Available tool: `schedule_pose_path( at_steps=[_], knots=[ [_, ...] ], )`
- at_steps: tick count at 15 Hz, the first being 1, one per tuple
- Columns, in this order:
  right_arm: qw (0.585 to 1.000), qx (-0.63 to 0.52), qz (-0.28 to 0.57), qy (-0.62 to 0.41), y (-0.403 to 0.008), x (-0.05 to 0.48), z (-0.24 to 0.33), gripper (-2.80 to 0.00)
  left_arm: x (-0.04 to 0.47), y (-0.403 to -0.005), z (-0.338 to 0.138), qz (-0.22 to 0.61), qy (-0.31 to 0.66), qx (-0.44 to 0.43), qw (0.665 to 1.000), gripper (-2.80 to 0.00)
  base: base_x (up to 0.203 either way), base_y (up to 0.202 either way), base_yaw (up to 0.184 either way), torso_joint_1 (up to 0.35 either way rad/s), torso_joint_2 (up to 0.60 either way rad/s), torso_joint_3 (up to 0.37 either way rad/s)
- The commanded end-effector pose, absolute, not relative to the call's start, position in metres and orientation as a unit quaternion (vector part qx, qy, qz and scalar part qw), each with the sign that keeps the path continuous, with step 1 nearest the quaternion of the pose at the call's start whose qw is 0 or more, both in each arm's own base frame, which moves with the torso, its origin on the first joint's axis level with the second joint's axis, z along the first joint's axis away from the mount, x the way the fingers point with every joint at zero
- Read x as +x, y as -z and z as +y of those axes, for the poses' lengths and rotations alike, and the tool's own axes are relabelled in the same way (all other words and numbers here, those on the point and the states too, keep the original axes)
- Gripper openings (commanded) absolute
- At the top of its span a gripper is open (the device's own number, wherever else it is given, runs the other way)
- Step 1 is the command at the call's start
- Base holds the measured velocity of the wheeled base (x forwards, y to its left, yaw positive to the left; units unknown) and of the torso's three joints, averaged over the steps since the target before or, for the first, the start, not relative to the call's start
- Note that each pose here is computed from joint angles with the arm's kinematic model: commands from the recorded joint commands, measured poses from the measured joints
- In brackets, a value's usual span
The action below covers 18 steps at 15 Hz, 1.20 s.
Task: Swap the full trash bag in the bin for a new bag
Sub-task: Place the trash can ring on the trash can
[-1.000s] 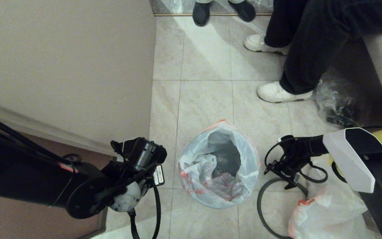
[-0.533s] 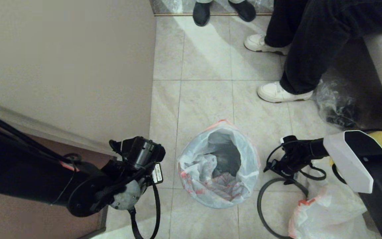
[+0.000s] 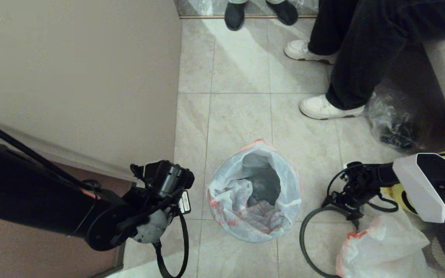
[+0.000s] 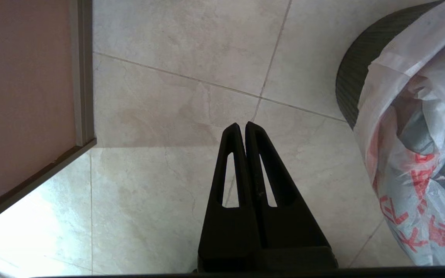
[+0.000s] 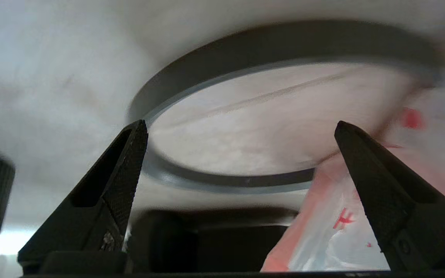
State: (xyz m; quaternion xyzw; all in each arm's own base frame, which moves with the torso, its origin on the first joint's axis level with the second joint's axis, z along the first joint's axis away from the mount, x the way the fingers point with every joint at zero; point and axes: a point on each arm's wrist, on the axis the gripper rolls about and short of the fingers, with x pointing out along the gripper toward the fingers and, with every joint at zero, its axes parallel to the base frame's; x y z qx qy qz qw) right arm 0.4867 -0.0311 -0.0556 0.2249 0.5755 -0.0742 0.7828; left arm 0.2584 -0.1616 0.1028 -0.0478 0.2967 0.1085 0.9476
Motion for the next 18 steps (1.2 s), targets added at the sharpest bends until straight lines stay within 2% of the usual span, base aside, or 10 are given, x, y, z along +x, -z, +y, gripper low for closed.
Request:
schedule_pose_path(
  at_steps=[1, 5, 8, 9, 16, 18],
  knots=[
    [0.763, 0.219, 0.604, 0.071, 0.072, 0.481, -0.024, 0.0, 0.261, -0.098, -0.162, 0.3, -0.113, -0.046, 0.946, -2.8, 0.0, 0.0, 0.0, 0.0, 0.0, 0.0],
    [0.76, 0.193, 0.621, 0.02, 0.083, 0.48, -0.01, 0.0, 0.266, -0.097, -0.156, 0.3, -0.125, -0.047, 0.944, -2.8, 0.0, 0.0, 0.0, 0.0, 0.0, 0.0],
    [0.781, 0.178, 0.599, -0.018, 0.082, 0.486, 0.004, 0.0, 0.271, -0.092, -0.155, 0.301, -0.13, -0.045, 0.944, -2.8, 0.0, 0.0, 0.0, 0.0, 0.0, 0.0],
    [0.785, 0.178, 0.593, -0.02, 0.081, 0.488, 0.005, -2.8, 0.271, -0.092, -0.154, 0.3, -0.129, -0.043, 0.944, -2.8, 0.0, 0.0, 0.0, 0.0, 0.0, 0.0],
    [0.796, 0.183, 0.576, -0.031, 0.075, 0.492, 0.003, -2.8, 0.271, -0.094, -0.15, 0.295, -0.133, -0.046, 0.945, -2.8, 0.0, 0.0, 0.0, 0.0, 0.0, 0.0],
    [0.81, 0.17, 0.561, -0.018, 0.078, 0.495, 0.003, -2.8, 0.272, -0.094, -0.15, 0.295, -0.133, -0.045, 0.945, -2.8, 0.0, 0.0, 0.0, 0.0, 0.0, 0.0]
  ],
)
